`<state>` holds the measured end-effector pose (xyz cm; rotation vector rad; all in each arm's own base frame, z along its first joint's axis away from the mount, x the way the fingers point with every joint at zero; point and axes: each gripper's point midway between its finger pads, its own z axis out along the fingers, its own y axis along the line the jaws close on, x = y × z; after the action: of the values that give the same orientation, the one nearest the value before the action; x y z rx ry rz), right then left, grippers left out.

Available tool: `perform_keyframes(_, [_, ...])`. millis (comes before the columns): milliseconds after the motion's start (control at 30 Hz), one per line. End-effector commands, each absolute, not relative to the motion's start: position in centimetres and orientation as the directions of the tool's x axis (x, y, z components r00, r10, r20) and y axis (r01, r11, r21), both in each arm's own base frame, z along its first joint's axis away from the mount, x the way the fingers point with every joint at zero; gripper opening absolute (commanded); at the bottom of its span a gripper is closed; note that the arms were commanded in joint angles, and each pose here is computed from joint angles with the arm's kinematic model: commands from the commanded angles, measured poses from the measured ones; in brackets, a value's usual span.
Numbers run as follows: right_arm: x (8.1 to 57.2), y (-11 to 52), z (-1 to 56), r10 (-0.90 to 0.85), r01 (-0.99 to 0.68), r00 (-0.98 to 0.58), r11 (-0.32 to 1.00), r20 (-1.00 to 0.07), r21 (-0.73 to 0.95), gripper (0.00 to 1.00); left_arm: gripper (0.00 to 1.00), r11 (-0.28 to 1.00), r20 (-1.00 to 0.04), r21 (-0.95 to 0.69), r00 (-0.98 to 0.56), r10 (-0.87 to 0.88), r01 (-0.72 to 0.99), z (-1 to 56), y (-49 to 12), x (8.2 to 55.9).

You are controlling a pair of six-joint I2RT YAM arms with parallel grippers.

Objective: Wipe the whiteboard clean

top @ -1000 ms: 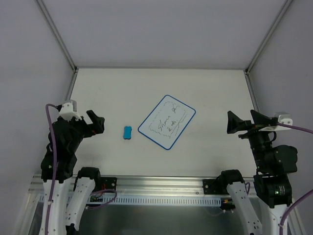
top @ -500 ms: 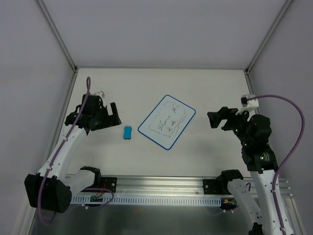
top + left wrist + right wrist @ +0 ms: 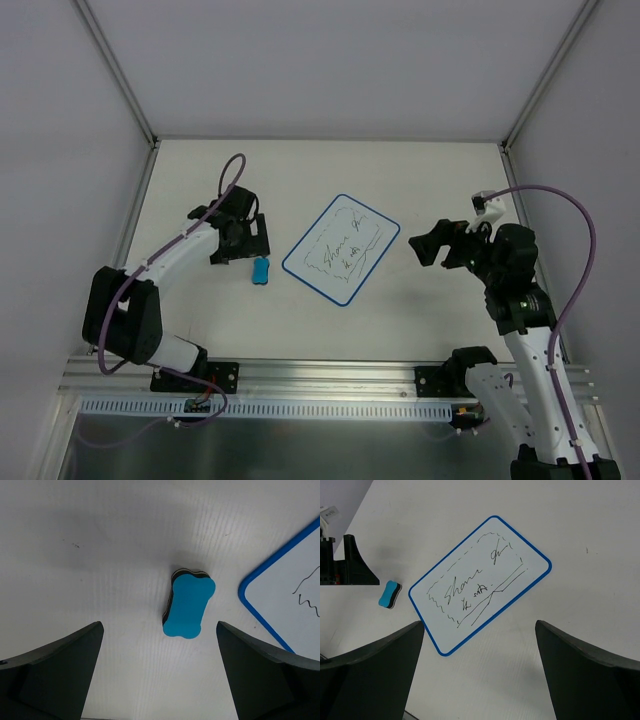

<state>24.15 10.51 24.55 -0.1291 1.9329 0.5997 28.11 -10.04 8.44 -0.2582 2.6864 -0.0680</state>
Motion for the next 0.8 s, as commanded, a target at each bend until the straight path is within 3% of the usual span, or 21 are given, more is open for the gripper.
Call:
perform_keyframes(0, [24.3, 11.4, 24.2, 0.188, -0.376, -0.457, 0.845, -0.869, 0.381, 0.99, 0.99, 0.978, -0.453, -0.047, -0.868, -0.200, -0.201, 8.4, -10.3, 29.7])
perform_keyframes(300, [24.4, 11.4, 22.7, 0.178, -0.363, -0.490, 0.848, -0.853, 0.385, 0.99, 0.87, 0.991, -0.418, 0.001, -0.900, -0.121, -0.134, 5.8, -14.2, 30.0])
perform_keyframes(467, [24.3, 11.2, 22.5, 0.175, -0.360, -0.485, 0.853, -0.857, 0.378, 0.99, 0.77, 0.992, -0.397, 0.034, -0.912, -0.099, -0.122, 4.7, -14.1, 29.6])
perform_keyframes(767, [24.4, 11.1, 22.1, 0.178, -0.346, -0.495, 0.858, -0.851, 0.380, 0.99, 0.69, 0.993, -0.377, 0.069, -0.924, -0.061, -0.094, 3.7, -13.5, 28.9])
